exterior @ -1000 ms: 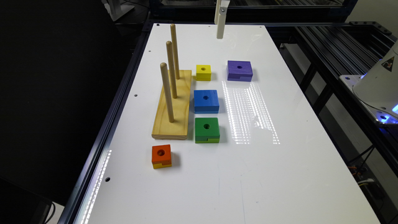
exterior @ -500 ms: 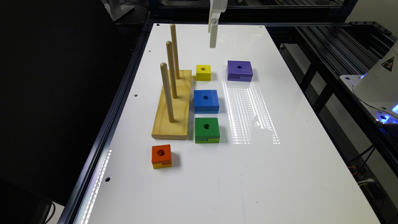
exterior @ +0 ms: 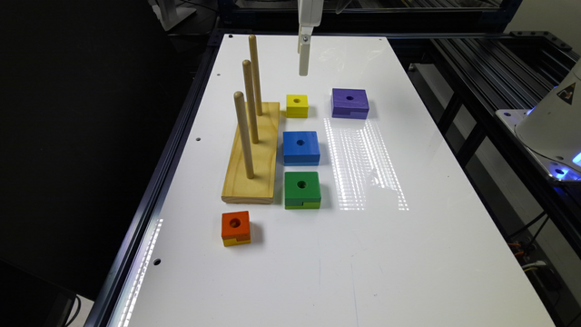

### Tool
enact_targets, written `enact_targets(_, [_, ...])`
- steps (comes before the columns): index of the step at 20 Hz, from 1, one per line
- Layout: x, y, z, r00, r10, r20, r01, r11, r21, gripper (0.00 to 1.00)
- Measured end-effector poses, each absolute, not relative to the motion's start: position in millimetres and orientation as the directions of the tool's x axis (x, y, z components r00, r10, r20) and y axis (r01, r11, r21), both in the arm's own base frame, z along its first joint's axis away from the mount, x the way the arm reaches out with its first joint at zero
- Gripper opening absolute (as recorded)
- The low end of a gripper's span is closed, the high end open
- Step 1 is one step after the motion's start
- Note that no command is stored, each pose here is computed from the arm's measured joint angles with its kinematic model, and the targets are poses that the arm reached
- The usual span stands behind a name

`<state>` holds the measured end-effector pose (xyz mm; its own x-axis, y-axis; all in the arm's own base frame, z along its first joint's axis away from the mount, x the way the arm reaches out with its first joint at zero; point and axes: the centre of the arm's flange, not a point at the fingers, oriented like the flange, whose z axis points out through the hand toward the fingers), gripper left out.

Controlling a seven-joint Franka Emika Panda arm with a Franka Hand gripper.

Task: Pick up yellow block.

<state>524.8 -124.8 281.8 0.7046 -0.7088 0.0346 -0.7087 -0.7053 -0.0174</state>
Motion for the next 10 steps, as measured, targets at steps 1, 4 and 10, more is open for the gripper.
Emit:
enact_targets(1, [525, -125, 282, 0.7047, -0.7086, 0.035, -0.7085, -0.7055, -0.017, 1.00])
enact_targets(4, [525, -124, 282, 0.7057, -0.7077, 0.034, -0.7076, -0.7064, -0.018, 1.00])
enact_targets(10, [527, -122, 241, 0.7081, -0.7059, 0.018, -0.7058, -0.7083, -0.011, 1.00])
